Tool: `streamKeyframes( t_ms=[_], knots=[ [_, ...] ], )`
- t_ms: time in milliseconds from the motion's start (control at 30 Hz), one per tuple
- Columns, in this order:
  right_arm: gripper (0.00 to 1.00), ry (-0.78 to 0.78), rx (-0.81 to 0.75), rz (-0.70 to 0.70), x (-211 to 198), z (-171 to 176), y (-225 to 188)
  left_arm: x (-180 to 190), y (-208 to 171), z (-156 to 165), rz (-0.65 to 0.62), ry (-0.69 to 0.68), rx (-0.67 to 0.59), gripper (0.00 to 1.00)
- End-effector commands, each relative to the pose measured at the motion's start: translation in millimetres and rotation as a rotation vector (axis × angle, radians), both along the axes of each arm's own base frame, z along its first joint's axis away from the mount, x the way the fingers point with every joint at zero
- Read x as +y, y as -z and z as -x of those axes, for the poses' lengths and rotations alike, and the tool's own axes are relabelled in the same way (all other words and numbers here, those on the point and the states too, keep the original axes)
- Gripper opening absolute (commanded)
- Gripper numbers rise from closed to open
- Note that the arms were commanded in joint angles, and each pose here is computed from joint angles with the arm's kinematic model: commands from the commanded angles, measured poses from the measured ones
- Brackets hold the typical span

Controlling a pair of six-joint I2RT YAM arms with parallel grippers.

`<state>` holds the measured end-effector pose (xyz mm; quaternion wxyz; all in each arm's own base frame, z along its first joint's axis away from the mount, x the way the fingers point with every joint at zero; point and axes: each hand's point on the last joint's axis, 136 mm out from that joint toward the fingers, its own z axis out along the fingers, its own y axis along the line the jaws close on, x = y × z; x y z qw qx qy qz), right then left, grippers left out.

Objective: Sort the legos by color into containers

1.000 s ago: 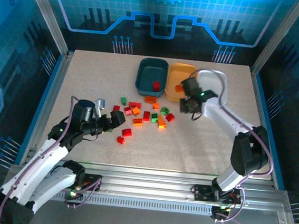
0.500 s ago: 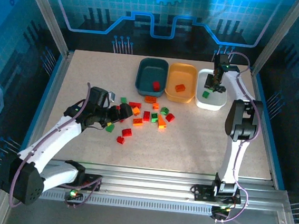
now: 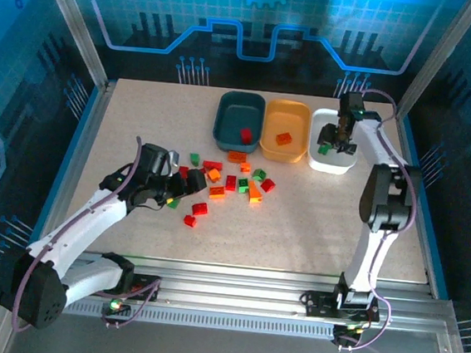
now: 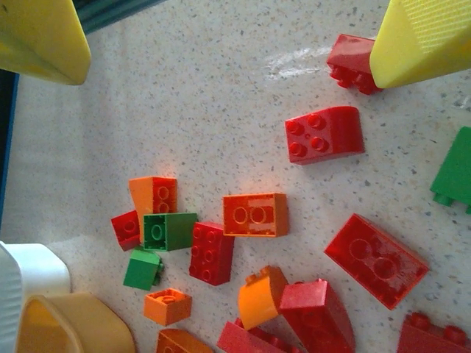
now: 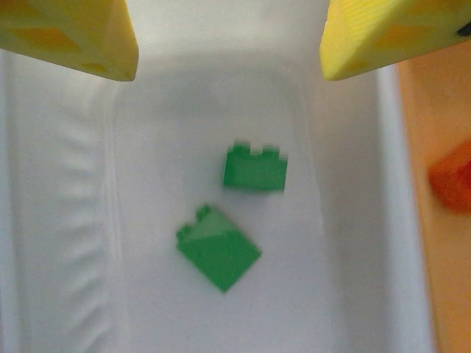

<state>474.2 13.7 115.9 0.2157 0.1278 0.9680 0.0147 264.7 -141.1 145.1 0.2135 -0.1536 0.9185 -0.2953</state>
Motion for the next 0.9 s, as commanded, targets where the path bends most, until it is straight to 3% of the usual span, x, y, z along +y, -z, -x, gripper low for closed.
streamKeyframes(
  t_ms=[0,200,333,500,867],
  knots=[
    [0.67,-0.097,-0.148,-0.033,49,27,-48,13,23,4,-0.072,-0.023,0.040,0.97],
    [0.64,-0.330,-0.160,-0.055,142,116,-37,15,52,9,-0.136,-0.030,0.139,0.86],
    [0.62,-0.432,-0.126,-0.082,182,158,-19,13,59,21,-0.263,0.026,0.144,0.83],
    [0.62,-0.413,-0.122,-0.026,160,165,-20,7,79,42,-0.443,0.129,0.168,0.82],
    [0.63,-0.292,-0.157,-0.080,110,163,-33,-15,115,42,-0.597,0.316,0.257,0.70]
  ],
)
